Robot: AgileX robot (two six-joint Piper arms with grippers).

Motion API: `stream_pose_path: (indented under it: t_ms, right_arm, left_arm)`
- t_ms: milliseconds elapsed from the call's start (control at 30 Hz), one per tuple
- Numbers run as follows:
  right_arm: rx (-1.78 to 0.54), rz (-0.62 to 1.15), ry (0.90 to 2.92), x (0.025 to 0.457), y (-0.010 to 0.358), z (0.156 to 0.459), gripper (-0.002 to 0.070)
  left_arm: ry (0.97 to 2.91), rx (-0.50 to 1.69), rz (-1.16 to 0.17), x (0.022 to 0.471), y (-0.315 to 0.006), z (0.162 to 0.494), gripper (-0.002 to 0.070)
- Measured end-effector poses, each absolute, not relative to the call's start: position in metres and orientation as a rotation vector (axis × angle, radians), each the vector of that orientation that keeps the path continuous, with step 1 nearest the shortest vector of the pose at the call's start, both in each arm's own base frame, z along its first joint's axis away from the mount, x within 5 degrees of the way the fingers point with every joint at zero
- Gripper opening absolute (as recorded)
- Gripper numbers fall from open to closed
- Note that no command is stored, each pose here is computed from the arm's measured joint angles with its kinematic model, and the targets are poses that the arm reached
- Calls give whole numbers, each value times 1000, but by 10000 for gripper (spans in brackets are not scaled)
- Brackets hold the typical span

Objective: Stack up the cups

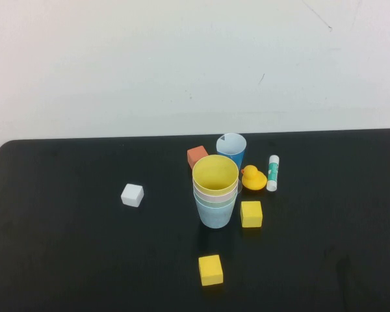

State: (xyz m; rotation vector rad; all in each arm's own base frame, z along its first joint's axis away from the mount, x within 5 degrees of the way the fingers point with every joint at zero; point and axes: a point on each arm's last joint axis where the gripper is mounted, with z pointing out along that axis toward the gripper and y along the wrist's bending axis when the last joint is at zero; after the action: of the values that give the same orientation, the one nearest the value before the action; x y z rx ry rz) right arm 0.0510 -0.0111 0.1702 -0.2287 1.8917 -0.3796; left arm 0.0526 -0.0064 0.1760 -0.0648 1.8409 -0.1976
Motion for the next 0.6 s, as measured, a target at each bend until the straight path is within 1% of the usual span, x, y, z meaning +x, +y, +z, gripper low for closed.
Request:
stream_pose_path:
  t_ms: [300,433,600]
  right_arm:
    - [-216,-362,1896,51,-11,170,-3]
    - [-159,-302,1899,51,-9,170,-3]
    - [-15,-191,1900,51,-9,169,-3]
  left_arm:
    - [1841,-65,-198,53,-6,176,-1]
    - [1841,-67,-199,53,-6,176,-1]
    - [1841,-69,-201,53,-6,176,-1]
